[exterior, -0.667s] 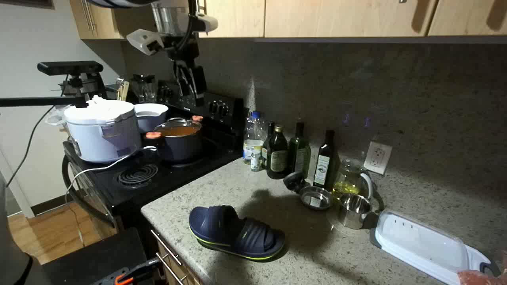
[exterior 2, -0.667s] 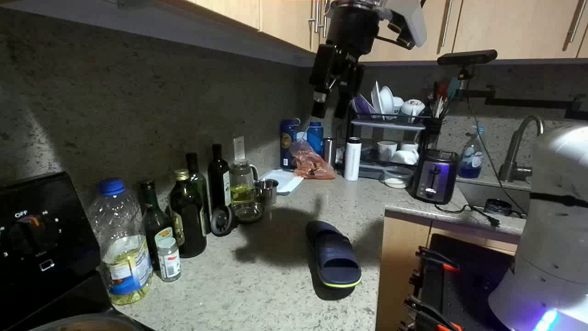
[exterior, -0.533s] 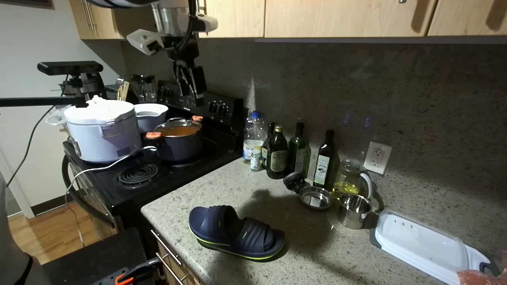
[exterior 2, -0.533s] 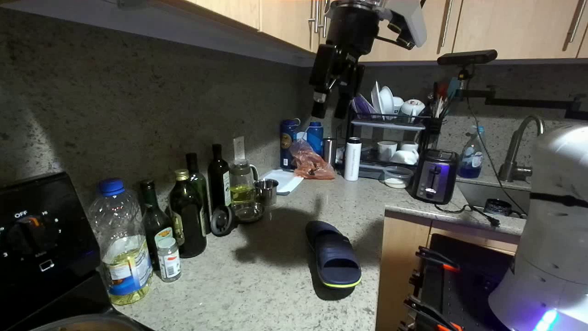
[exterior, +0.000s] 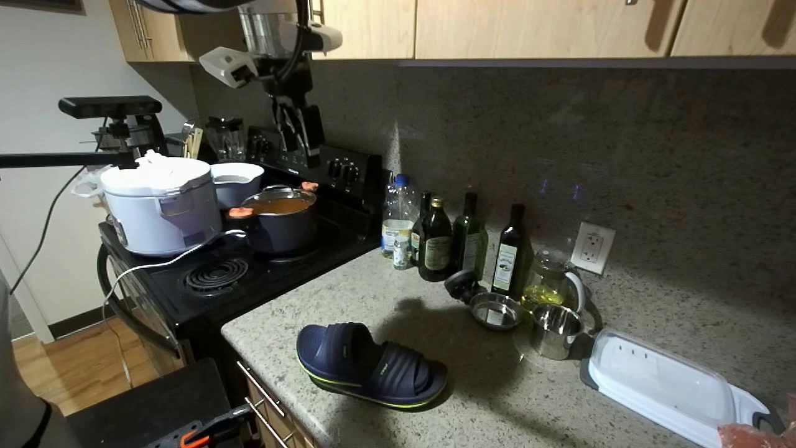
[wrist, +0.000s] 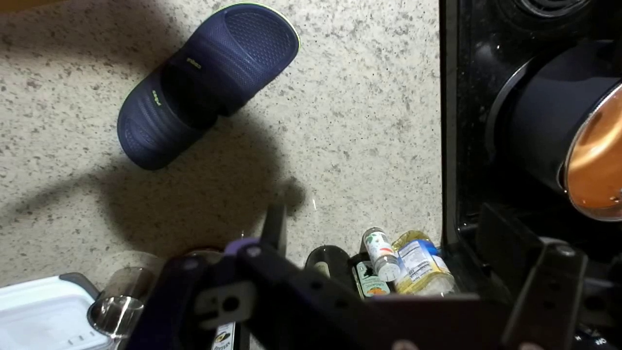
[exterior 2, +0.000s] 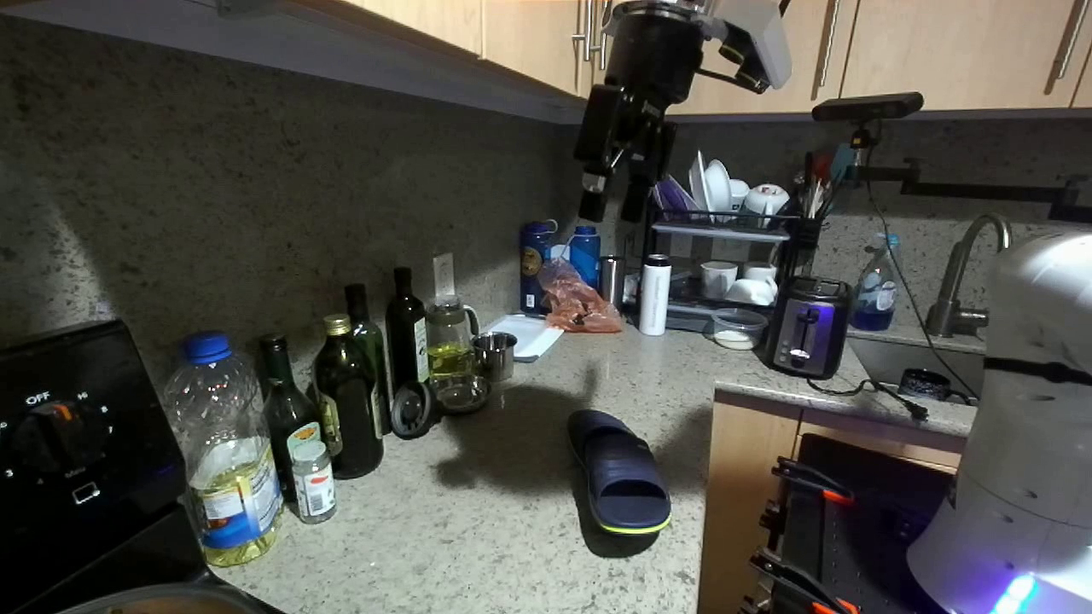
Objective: Separate the slippers on the counter
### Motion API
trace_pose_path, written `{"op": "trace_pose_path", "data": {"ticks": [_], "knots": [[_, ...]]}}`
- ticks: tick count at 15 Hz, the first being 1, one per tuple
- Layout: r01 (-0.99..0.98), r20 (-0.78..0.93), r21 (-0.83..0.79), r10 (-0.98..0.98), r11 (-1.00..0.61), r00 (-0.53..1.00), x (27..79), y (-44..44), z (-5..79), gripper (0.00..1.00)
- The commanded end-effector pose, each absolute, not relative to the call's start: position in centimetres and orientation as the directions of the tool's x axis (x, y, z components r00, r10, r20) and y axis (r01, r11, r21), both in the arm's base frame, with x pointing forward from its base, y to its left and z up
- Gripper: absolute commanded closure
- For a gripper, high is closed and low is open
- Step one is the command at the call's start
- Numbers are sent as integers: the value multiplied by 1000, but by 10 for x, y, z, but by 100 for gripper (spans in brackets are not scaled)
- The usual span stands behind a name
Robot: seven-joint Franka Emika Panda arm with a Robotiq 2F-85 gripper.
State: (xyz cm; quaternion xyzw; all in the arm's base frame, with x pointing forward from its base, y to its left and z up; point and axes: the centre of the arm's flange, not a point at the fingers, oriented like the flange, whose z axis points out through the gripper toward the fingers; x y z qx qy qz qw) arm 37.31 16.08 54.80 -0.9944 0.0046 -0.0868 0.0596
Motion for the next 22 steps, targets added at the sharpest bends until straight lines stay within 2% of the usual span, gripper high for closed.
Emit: {"op": "trace_pose_path", "data": {"ticks": [1,7,16,17,22], "knots": [[7,108,-120,-6,-993,994,384,163,532,0],[48,0,-118,49,-992,999,410,158,480,0],[349,-47,-137,358,-927,932,414,149,410,0],[294,-56,-118,302,-949,952,415,151,419,0],[336,-66,-124,346,-934,936,415,151,412,0]]}}
